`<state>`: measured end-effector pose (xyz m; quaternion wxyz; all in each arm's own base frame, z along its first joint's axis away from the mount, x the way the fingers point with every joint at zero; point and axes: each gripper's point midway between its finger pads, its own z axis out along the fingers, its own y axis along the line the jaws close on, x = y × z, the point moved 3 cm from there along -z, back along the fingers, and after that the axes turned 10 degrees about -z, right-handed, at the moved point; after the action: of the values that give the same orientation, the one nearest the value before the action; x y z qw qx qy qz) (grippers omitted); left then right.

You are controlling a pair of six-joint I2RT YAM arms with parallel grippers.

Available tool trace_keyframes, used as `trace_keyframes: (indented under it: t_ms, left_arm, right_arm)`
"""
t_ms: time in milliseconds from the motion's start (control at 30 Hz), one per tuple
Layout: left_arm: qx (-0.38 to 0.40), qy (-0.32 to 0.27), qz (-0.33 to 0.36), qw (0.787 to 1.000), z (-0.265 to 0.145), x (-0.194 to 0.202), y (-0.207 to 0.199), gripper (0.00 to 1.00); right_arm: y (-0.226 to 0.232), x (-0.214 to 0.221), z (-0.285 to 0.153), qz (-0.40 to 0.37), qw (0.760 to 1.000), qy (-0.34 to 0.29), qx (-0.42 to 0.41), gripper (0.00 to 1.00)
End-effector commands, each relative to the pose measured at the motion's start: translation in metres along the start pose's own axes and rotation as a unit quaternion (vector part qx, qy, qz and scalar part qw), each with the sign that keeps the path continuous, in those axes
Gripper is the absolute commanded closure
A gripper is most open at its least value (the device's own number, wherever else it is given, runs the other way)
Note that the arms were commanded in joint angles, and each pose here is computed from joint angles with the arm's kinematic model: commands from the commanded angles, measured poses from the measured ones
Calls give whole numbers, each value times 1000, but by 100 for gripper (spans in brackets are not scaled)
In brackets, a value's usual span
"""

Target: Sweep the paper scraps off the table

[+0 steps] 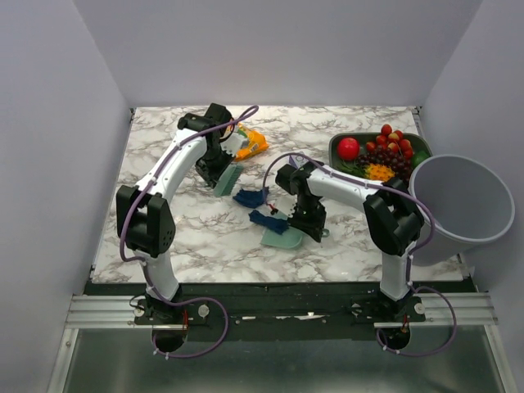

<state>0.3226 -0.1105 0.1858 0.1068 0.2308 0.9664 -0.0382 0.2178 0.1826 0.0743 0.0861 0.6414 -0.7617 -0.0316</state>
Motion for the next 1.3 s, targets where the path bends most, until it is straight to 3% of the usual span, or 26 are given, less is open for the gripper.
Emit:
trace_keyframes:
  t_ms: [0,267,500,633,800,1000,1267]
  left_arm:
    - [49,-9,31,998,4,-18,-23,100]
    - [155,32,82,984,1,4,-90,100]
    - [188,2,87,978,-27,2,-104,100]
    - [140,-37,89,985,-43,-10,-91,100]
    - [24,-78,82,993,-54,-25,-53,100]
    - [-18,-86,72,993,-53,-40,-26,100]
    - [-165,-98,95,977,-36,-66,23,100]
  right_arm:
    - [-7,-7,5,1,1000,2,-2,99]
    - [-15,-21,6,12,1000,-15,-23,99]
    - [-22,-32,7,10,999,-22,-23,99]
    - [-24,-30,8,5,1000,-21,-16,99]
    - [-19,-25,5,4,1000,-24,-14,99]
    - [-16,-23,3,2,1000,-26,-14,99]
    - [-18,-23,2,2,1000,-28,-11,99]
